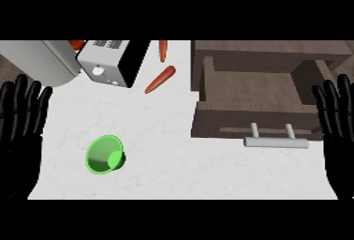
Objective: Pick up the cup, place it into the drawer and close the drawer
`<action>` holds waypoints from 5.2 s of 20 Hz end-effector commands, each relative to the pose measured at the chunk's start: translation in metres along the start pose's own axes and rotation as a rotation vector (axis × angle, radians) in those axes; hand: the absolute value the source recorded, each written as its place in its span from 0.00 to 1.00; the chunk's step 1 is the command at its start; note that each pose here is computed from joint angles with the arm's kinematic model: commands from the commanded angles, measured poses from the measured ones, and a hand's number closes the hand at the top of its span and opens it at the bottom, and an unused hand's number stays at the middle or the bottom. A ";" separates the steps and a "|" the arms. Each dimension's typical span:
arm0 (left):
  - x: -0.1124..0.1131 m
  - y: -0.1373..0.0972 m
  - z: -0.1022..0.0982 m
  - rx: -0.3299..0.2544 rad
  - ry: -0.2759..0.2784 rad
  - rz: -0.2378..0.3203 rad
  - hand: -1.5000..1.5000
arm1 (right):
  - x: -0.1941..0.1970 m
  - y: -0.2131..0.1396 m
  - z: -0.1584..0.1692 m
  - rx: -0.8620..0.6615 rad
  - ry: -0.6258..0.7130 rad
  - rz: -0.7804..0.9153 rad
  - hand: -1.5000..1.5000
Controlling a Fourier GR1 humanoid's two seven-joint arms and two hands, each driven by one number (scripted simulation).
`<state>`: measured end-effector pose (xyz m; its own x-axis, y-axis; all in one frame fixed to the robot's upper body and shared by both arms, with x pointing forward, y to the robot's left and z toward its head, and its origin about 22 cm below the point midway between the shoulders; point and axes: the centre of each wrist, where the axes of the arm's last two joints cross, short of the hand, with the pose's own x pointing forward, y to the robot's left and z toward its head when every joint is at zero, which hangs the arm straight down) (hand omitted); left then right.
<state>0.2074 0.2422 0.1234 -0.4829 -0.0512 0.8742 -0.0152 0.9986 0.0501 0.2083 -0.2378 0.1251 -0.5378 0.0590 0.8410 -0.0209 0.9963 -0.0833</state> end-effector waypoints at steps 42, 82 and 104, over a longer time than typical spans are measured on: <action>-0.222 0.077 0.070 -0.312 0.449 0.176 0.00 | -0.032 -0.011 -0.079 0.158 0.117 0.005 0.00; -0.268 0.027 0.081 -0.281 0.180 0.258 1.00 | -0.012 -0.030 -0.068 0.165 0.129 0.028 0.00; -0.225 0.003 -0.063 -0.015 -0.078 0.205 1.00 | -0.011 -0.036 -0.062 0.143 0.152 0.035 0.00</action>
<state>0.3433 0.2536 -0.0821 -0.4717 0.1072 0.8752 0.0100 0.9932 -0.1163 0.2693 -0.2714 0.1500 -0.4119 0.0996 0.9058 -0.1458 0.9740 -0.1733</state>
